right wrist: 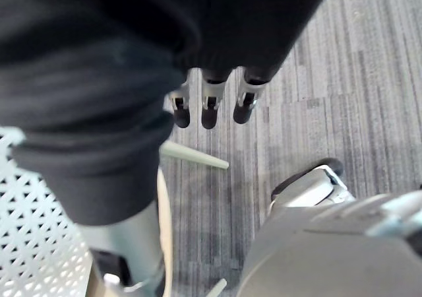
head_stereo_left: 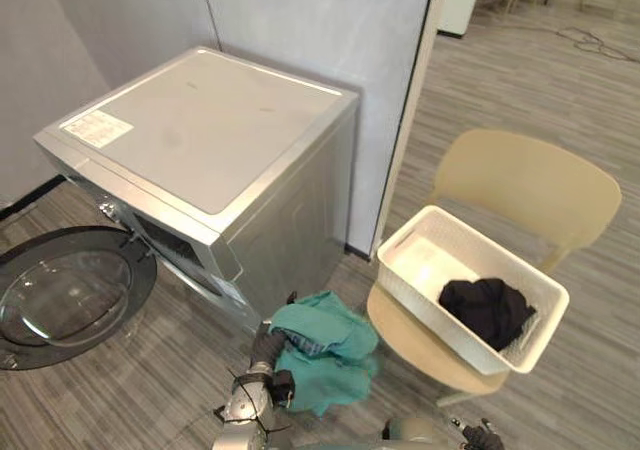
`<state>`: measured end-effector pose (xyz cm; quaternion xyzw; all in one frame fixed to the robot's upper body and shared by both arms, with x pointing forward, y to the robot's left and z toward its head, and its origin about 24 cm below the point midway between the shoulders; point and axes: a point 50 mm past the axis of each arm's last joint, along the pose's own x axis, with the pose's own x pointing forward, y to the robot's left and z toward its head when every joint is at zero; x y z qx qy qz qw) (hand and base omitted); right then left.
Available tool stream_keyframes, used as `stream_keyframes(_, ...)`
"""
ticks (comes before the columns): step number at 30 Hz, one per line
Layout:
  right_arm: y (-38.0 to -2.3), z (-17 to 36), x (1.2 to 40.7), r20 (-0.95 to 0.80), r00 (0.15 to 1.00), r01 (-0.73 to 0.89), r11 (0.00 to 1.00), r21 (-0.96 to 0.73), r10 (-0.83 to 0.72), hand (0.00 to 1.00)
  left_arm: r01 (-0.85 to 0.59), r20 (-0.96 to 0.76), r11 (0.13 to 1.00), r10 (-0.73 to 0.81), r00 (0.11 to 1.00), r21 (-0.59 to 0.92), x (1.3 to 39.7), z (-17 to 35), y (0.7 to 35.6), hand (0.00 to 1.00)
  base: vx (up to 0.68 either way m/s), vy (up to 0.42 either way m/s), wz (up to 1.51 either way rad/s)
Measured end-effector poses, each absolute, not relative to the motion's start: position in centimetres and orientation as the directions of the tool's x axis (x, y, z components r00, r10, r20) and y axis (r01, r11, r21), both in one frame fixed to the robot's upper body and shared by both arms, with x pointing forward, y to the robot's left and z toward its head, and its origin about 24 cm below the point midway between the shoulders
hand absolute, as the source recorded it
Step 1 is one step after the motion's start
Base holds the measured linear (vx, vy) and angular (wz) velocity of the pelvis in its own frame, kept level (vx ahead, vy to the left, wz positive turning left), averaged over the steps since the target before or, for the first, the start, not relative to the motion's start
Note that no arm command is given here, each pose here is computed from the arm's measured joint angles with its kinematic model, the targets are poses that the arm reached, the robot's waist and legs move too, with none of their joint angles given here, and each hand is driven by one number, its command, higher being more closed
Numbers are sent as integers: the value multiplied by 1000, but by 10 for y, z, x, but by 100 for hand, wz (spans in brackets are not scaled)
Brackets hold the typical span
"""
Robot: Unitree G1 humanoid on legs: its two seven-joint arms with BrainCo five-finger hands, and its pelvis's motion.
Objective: Pick up the laundry basket with both hands and put the clothes into the washing machine.
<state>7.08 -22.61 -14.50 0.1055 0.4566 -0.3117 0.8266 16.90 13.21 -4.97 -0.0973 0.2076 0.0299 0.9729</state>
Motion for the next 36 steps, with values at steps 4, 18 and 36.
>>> stream_keyframes(4,-225,-139,87,-792,446,589,803,-91,-417,0,-52,-407,980,-31,913,-191,168,-50,124,100,195,118,-58)
stream_keyframes(18,-224,-163,53,-897,233,599,782,-173,-377,0,45,-525,996,-78,847,-76,159,-78,136,100,125,182,-14)
stream_keyframes(36,-221,-159,71,-881,310,638,765,-87,-358,0,-18,-519,997,-24,854,-75,170,-79,142,100,-93,-71,-24)
